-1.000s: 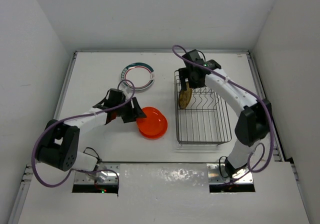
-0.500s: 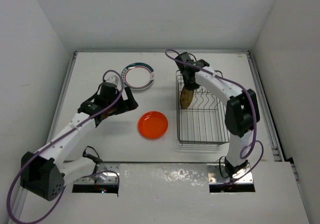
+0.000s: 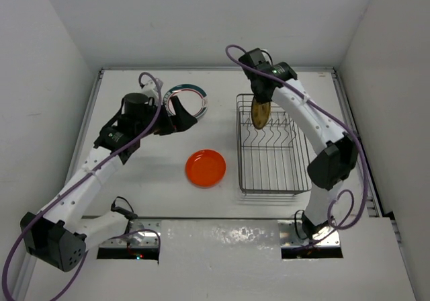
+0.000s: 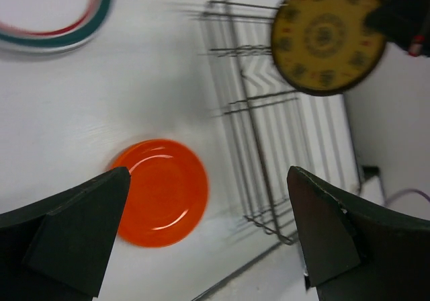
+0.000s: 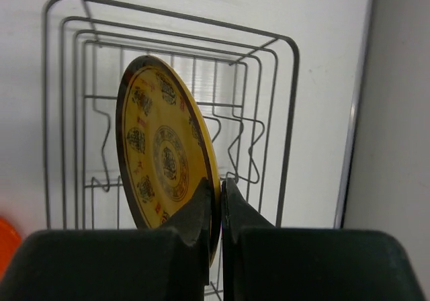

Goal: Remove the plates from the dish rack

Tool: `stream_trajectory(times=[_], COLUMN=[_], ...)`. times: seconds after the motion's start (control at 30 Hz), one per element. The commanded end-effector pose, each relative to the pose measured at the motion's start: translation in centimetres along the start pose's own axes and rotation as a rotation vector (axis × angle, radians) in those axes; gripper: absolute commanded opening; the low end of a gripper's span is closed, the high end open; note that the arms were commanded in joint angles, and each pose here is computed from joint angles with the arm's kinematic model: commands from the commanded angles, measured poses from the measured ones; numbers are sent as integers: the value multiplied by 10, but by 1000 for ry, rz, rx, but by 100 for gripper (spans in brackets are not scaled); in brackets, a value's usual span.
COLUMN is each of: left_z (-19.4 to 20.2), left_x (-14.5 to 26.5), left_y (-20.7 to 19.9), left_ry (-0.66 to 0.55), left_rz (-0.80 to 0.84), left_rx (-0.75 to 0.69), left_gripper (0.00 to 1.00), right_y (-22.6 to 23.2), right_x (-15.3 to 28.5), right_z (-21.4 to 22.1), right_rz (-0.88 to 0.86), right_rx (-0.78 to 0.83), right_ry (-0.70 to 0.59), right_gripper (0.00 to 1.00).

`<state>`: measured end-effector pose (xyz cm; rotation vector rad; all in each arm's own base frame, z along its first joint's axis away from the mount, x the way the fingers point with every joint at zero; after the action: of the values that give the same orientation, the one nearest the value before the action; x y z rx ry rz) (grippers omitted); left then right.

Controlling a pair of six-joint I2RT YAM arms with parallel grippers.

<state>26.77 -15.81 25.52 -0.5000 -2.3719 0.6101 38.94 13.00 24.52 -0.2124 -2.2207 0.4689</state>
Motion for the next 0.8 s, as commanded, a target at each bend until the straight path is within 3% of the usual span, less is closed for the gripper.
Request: stream_trajectory(times=[0.0, 0.03, 0.07, 0.1, 0.17, 0.27, 0.3, 0.37, 0.43, 0.47, 0.5, 0.53, 0.57, 0.6, 0.63, 0.67, 0.77], left_z=[-20, -19, -19, -18, -13, -5, -4, 1, 6, 7, 9, 9, 10, 10, 11, 13, 25], left_x=[3, -2, -5, -6, -14, -23, -25, -31, -34, -35, -34, -33, -33, -33, -33, -35, -39], left_y=[-61, -68, -69, -74, -72, -64, -61, -50, -43, -43, -45, -46, -46, -43, -41, -33, -19], left_ry=[-24, -2, 7, 17, 48, 83, 88, 101, 112, 115, 119, 122, 123, 119, 113, 109, 130], left_rz=[365, 415, 430, 473, 482, 452, 433, 367, 334, 340, 359, 366, 367, 353, 340, 290, 233], left_rx=[-53, -44, -41, -48, -35, -22, -22, -12, -16, -12, -15, -16, -16, -12, -6, -2, 7], left_gripper=[100, 100, 100, 100, 99, 91, 82, 75, 49, 22, 7, 0, 0, 0, 0, 0, 0], right_y=[-1, 28, 37, 65, 74, 88, 93, 100, 109, 112, 117, 119, 122, 122, 121, 114, 98], right_x=[37, 50, 72, 85, 113, 128, 127, 131, 125, 122, 117, 115, 110, 107, 100, 87, 65], right_z=[2, 3, -13, 0, -15, -16, -13, -14, -14, -11, -7, -7, -3, -2, 3, 4, 19], right_rz=[-182, -414, -556, -780, -942, -1099, -1131, -1195, -1222, -1231, -1235, -1242, -1235, -1224, -1196, -1102, -939], right_rx=[5, 2, -29, -1, -62, -137, -148, -163, -183, -188, -190, -194, -195, -201, -205, -217, -235], right_ry=[-76, -92, -205, -191, -309, -344, -333, -329, -309, -292, -266, -258, -242, -235, -207, -205, -145], right_gripper=[0, 0, 0, 0, 1, 0, 0, 0, 0, 0, 0, 0, 0, 20, 49, 95, 99])
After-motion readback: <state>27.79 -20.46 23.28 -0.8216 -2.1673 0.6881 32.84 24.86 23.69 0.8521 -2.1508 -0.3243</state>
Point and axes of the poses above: each gripper's point midway between its finger pads, its own x axis back along the fingers, its own y axis along the line the jaws close on, z = x × y, the point moved 3 cm from there along x, back along the fingers, and after that the axes turned 1 degree about -x, right-handed, at the moved point
